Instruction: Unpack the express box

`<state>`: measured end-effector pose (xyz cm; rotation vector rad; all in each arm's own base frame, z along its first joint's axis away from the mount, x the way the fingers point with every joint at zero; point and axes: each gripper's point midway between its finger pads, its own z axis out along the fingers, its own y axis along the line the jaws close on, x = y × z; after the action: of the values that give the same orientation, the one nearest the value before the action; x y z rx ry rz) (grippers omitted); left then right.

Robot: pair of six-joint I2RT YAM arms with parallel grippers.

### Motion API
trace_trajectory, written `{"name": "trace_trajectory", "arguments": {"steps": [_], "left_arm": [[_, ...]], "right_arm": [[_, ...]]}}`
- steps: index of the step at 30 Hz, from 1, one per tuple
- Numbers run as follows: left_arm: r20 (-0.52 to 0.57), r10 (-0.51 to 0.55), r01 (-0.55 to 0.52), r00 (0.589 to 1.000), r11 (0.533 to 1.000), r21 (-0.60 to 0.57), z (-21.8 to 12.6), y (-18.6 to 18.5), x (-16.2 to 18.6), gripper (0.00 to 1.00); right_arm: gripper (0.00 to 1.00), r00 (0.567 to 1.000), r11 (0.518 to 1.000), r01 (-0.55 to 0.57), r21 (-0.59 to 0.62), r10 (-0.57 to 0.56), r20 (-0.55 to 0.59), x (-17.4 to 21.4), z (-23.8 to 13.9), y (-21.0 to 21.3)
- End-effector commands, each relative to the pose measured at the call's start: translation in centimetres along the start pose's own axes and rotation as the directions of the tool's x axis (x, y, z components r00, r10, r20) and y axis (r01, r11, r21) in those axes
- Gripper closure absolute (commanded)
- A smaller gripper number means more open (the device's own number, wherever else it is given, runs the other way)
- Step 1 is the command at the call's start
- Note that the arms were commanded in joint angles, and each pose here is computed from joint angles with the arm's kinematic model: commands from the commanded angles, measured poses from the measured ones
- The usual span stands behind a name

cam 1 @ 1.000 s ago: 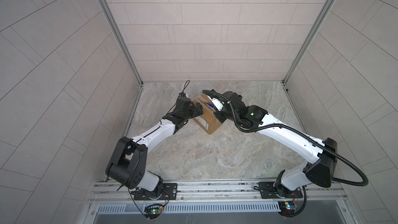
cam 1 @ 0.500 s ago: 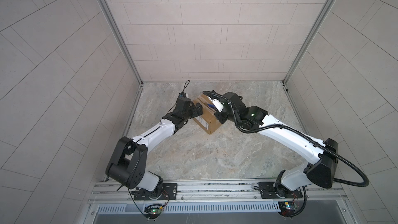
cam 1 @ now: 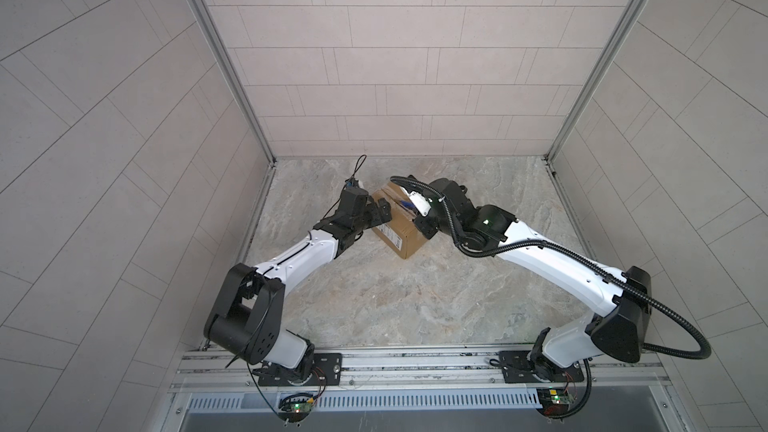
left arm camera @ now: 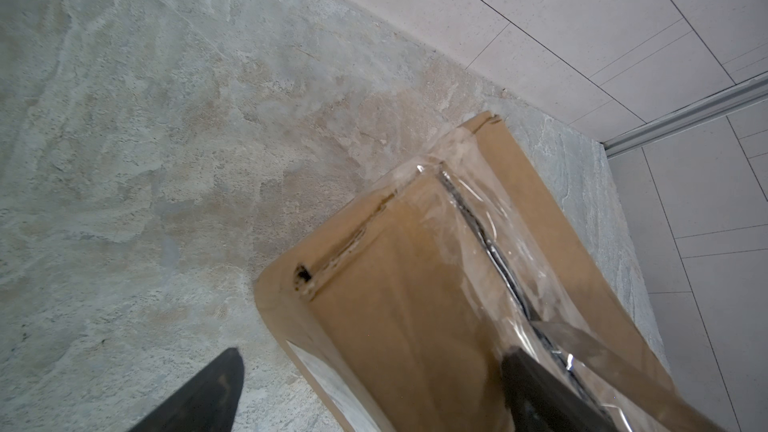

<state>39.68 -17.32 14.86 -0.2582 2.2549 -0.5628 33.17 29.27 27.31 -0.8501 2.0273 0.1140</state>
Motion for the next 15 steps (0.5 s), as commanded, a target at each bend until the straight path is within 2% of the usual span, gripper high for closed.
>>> {"name": "trace_trajectory", "arguments": {"steps": [1,15], "left_arm": [[-0.049,0.000,-0.003,0.999,0.999,-0.054,0.7,1.5,1.3,0.01],[-0.073,-0.012,0.005,0.997,0.995,-0.096,1.1,2.6,1.6,0.01]], "right_arm": [[1.00,0.999,1.000,0.016,0.013,-0.015,-0.031,0.9,1.0,0.0],[1.00,0.995,0.997,0.056,0.058,-0.052,-0.082,2.1,0.8,-1.0]]}}
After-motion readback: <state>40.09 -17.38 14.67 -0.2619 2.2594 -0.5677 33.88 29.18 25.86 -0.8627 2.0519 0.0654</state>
